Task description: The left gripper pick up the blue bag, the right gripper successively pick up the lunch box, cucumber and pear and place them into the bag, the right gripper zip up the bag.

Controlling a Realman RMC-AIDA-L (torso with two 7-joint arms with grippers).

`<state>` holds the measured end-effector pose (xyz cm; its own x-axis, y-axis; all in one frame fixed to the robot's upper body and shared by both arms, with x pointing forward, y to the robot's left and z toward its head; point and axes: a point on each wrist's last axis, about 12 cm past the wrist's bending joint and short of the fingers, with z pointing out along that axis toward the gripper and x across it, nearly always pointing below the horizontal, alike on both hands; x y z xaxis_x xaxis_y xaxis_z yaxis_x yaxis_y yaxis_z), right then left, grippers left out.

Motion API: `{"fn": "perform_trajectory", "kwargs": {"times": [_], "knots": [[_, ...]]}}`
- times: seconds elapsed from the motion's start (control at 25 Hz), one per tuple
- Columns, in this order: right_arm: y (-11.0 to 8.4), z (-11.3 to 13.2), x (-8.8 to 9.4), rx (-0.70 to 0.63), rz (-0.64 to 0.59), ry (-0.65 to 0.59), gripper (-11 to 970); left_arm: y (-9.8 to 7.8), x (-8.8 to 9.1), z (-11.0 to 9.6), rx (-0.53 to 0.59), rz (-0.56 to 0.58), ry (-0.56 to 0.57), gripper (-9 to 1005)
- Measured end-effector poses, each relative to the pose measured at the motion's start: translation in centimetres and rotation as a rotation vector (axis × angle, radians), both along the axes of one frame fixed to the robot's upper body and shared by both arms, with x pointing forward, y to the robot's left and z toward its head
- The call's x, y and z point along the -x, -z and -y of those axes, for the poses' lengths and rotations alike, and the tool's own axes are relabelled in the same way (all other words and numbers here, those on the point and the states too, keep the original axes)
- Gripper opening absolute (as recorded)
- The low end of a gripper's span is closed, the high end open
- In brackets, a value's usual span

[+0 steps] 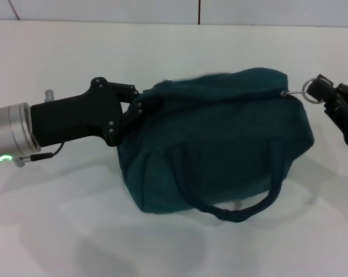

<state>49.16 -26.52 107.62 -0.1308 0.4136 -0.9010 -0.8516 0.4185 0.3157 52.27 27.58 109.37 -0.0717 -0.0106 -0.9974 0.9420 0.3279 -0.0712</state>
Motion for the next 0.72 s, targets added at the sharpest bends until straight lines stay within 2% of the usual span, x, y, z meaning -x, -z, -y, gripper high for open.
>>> {"fn": "perform_trajectory", "kwargs": {"times": [0.28,0.72], "knots": [[1.3,0.3,0.1,0.033,-0.074,0.044,12,0.2,0.2,-0.2,-0.006,-0.002,-0.004,48],[2.0,1.4,0.8,0.045,-0.105,0.104,12,0.4,0.5,-0.8,-0.014,-0.015,-0.017,49]]}}
